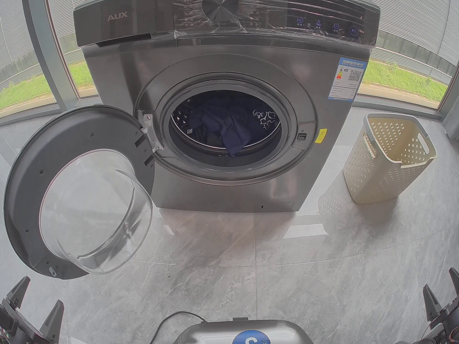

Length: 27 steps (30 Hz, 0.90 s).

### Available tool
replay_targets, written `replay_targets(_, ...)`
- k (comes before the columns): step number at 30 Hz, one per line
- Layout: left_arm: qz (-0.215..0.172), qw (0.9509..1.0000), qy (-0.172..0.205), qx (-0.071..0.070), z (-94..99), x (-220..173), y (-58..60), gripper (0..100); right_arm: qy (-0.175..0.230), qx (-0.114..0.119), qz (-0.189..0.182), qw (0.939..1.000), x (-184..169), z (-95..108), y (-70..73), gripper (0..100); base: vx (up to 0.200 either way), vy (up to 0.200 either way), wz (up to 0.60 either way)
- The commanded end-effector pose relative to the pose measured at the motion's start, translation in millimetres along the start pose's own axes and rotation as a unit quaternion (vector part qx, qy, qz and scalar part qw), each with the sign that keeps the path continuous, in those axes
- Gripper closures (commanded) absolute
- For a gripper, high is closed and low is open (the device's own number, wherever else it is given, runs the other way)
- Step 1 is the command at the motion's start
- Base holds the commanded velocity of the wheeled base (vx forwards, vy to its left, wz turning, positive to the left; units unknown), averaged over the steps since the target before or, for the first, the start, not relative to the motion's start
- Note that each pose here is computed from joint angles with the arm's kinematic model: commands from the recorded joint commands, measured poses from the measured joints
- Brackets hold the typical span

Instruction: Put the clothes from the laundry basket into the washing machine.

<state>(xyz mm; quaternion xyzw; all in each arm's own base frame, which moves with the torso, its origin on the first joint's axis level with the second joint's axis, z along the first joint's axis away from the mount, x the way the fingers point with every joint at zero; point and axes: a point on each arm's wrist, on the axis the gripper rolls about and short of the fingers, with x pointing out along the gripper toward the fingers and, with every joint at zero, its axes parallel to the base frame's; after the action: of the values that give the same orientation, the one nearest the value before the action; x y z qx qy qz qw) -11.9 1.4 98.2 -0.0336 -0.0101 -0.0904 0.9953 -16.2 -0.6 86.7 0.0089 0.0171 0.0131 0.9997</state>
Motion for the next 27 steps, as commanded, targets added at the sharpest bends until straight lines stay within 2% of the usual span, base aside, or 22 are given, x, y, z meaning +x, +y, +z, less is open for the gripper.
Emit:
replay_targets(1, 0.049, 0.9987, 0.01, 0.008, -11.0, -4, 0.1, 0, -0.029, -0.004, -0.014, 0.9995, -6, -9, 0.5, 0, 0.0, 0.0, 0.0)
replay_targets(2, 0.064, 0.9977, 0.019, 0.01, -14.3, -4, -0.4, 0, -0.029, -0.004, -0.014, 0.9995, -6, -9, 0.5, 0, 0.0, 0.0, 0.0)
replay_targets(3, 0.07, 0.9974, 0.012, 0.008, -15.1, -6, -1.5, 0, -0.029, -0.008, -0.013, 0.9995, -6, -9, 0.6, 0, 0.0, 0.0, 0.0)
replay_targets(6, 0.042, 0.9988, -0.017, 0.015, -16.7, -11, -4.6, 0, -0.029, -0.012, -0.004, 0.9995, -6, -9, 0.8, 0, 0.0, 0.0, 0.0)
replay_targets(7, 0.052, 0.9983, -0.018, 0.016, -16.7, -11, -4.2, 0, -0.029, -0.014, 0.001, 0.9995, -6, -9, 0.9, 0, 0.0, 0.0, 0.0)
replay_targets(8, 0.099, 0.9948, -0.006, 0.024, -19.3, -11, -1.9, 0, -0.029, -0.017, 0.007, 0.9994, -6, -9, 1.3, 0, 0.0, 0.0, 0.0)
replay_targets(9, 0.116, 0.9928, 0.009, 0.028, -21.8, -11, -0.9, 0, -0.03, -0.019, 0.006, 0.9994, -6, -9, 1.4, 0, 0.0, 0.0, 0.0)
replay_targets(12, 0.091, 0.995, 0.017, 0.037, -22.7, -11, -1.9, 0, -0.029, -0.019, 0.007, 0.9994, -6, -9, 1.4, 0, 0.0, 0.0, 0.0)
replay_targets(16, 0.086, 0.9958, 0.012, 0.03, -22.1, -11, -2.2, 0, -0.029, -0.017, 0.007, 0.9994, -6, -9, 1.3, 0, 0.0, 0.0, 0.0)
replay_targets(22, 0.084, 0.996, 0.012, 0.029, -22.1, -11, -2.2, 0, -0.029, -0.017, 0.007, 0.9994, -6, -9, 1.3, 0, -0.2, 0.0, 0.0)
replay_targets(27, 0.089, 0.9957, 0.012, 0.023, -22.1, -11, -2.1, 0, -0.029, -0.017, 0.006, 0.9994, -6, -9, 1.3, 0, 0.0, 0.0, 0.0)
